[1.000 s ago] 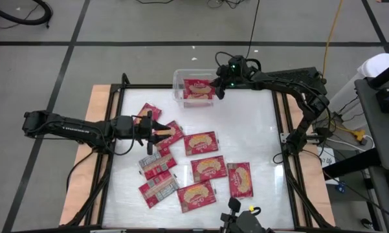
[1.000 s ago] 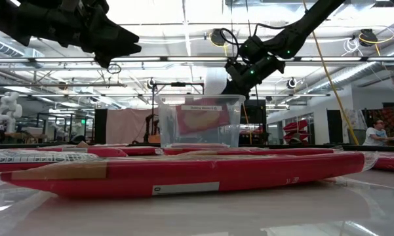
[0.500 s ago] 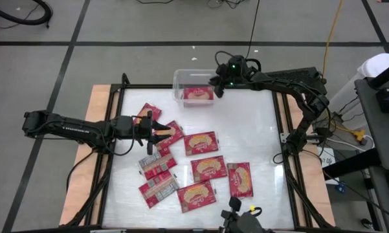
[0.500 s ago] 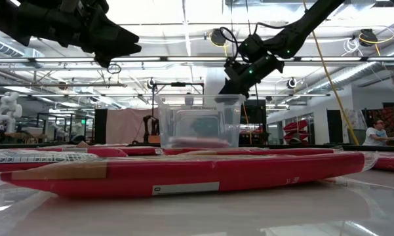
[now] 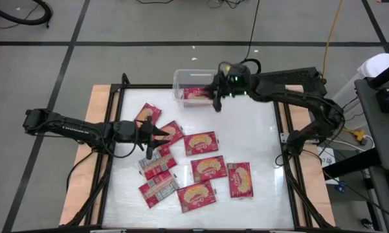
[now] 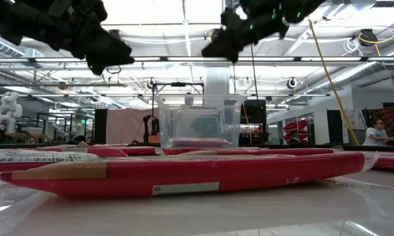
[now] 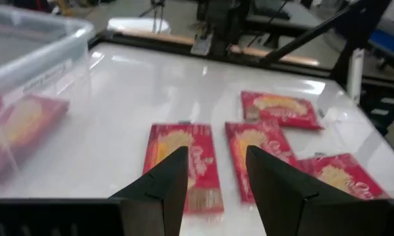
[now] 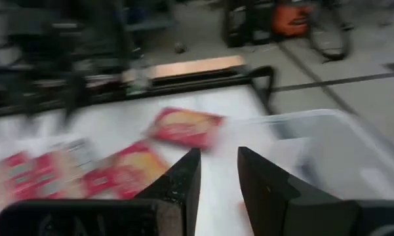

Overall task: Sort popcorn bags into baskets
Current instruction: Put the popcorn bag into the transparent bin

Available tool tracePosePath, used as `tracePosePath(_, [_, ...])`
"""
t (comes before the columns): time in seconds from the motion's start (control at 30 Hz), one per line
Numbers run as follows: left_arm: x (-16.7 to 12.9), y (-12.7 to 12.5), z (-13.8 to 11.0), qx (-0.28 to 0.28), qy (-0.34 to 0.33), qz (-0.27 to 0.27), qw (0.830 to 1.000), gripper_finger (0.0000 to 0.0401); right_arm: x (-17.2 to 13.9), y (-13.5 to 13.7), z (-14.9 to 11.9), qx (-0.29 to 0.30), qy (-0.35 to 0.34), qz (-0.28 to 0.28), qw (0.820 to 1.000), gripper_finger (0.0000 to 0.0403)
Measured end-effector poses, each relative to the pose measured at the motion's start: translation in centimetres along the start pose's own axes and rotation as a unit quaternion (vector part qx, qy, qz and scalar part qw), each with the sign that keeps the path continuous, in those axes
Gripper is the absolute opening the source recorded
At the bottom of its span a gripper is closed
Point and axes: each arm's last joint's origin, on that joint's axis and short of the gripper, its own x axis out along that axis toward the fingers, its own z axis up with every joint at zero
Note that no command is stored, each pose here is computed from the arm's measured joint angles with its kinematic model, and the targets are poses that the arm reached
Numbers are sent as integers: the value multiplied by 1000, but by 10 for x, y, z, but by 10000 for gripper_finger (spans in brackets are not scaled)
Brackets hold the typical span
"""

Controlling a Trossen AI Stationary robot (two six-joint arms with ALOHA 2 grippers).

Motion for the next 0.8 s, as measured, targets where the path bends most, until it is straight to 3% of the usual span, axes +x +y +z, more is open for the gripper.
tracePosePath(0.13, [-1,-6,-3,-24,6,15,1000,156,2,53,-12,-10,23,13,1000,96])
tracePosePath(0.37, [-2,-20,-11,-17,19,52,998,156,1,128,-64,-2,30,7,1000,96])
tracePosePath(0.63, [17,-21,-33,-17,72,96,993,156,-4,166,-134,60,31,-78,995,102])
tracePosePath(0.8, [33,-17,-48,-15,105,117,987,156,-3,177,-161,78,37,-113,990,127])
